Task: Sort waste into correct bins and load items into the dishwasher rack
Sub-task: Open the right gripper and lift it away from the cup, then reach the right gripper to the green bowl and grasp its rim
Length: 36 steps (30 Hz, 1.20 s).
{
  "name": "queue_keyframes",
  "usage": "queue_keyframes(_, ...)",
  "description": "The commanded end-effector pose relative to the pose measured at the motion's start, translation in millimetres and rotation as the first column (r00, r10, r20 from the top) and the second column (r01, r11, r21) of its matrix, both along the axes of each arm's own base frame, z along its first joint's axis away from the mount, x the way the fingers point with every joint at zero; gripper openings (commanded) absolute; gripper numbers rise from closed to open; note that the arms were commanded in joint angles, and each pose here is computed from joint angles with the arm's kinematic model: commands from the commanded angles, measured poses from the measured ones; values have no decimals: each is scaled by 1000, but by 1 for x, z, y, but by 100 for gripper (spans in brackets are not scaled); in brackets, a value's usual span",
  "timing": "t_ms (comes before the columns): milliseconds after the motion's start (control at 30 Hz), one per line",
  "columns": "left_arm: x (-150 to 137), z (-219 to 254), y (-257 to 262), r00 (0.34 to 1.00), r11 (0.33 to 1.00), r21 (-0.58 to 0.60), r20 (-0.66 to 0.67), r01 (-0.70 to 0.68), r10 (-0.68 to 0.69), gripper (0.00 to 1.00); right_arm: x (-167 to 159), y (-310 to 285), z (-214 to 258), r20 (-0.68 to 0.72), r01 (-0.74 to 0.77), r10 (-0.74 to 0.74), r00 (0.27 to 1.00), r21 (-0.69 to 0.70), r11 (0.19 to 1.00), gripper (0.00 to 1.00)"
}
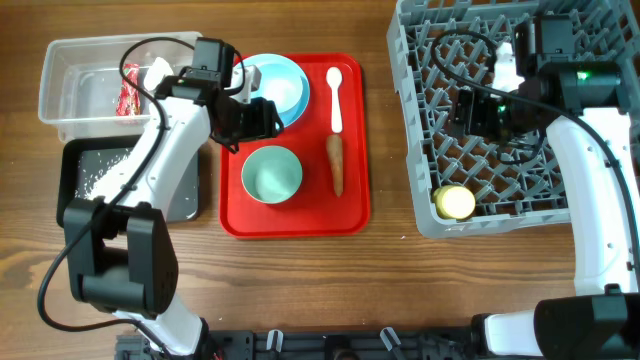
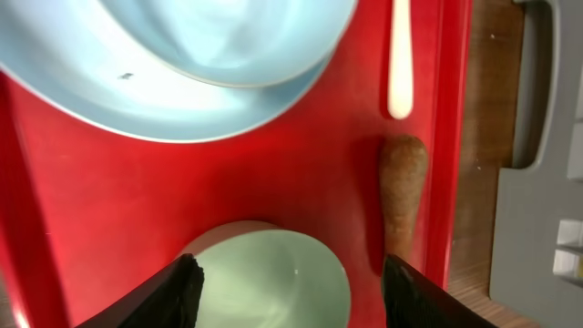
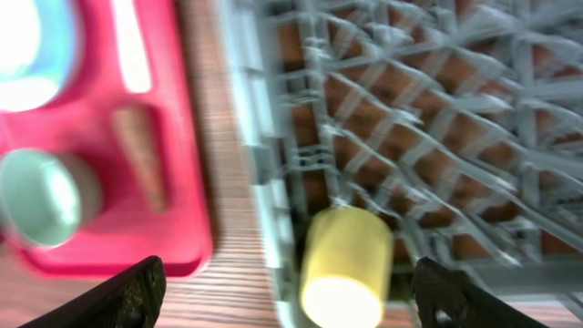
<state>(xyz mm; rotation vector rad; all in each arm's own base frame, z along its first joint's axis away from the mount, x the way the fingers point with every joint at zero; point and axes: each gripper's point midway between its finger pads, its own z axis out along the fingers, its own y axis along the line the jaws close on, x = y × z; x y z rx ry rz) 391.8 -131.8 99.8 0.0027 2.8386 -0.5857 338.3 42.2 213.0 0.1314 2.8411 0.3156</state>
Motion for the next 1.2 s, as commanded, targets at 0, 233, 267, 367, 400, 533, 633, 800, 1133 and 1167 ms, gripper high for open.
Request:
queue_keyframes(0, 4, 8, -1, 1000, 1000, 5, 25, 3, -4, 62, 6, 48, 27, 110, -154, 134, 985, 202, 967, 85)
queue_keyframes(233, 9, 44, 26, 993, 996, -15, 82, -85, 86, 66, 20, 111, 33, 197, -229, 189, 962, 205, 952, 82)
queue_keyframes(267, 10, 55, 32, 990, 995, -19, 103, -98, 99, 68, 20, 118, 31, 197, -225, 187, 962, 195, 955, 82)
queue_keyframes(367, 13, 90, 57, 969, 987, -35, 192, -154, 158, 75, 24, 154, 12, 177, -213, 188, 966, 139, 967, 78)
queue_keyframes(400, 13, 98, 67, 960, 984, -33, 213, -176, 179, 79, 24, 163, 5, 167, -205, 183, 969, 126, 971, 76)
queue_keyframes(533, 8, 117, 112, 922, 956, 7, 265, -293, 280, 89, 24, 203, -32, 126, -196, 187, 974, 67, 978, 72)
queue_keyframes(633, 4, 115, 127, 914, 943, 17, 251, -332, 317, 93, 23, 224, -58, 89, -219, 214, 973, 52, 974, 68)
queue_keyframes(800, -2, 106, 135, 918, 935, 37, 210, -352, 337, 100, 18, 245, -107, -2, -224, 224, 975, 30, 974, 54)
queue_keyframes(1133, -4, 104, 135, 920, 935, 43, 198, -352, 338, 100, 8, 269, -180, -107, -273, 271, 957, 1, 962, 49)
queue_keyframes(1167, -4, 104, 135, 920, 935, 43, 198, -352, 338, 100, 7, 269, -186, -122, -264, 262, 957, -3, 965, 46)
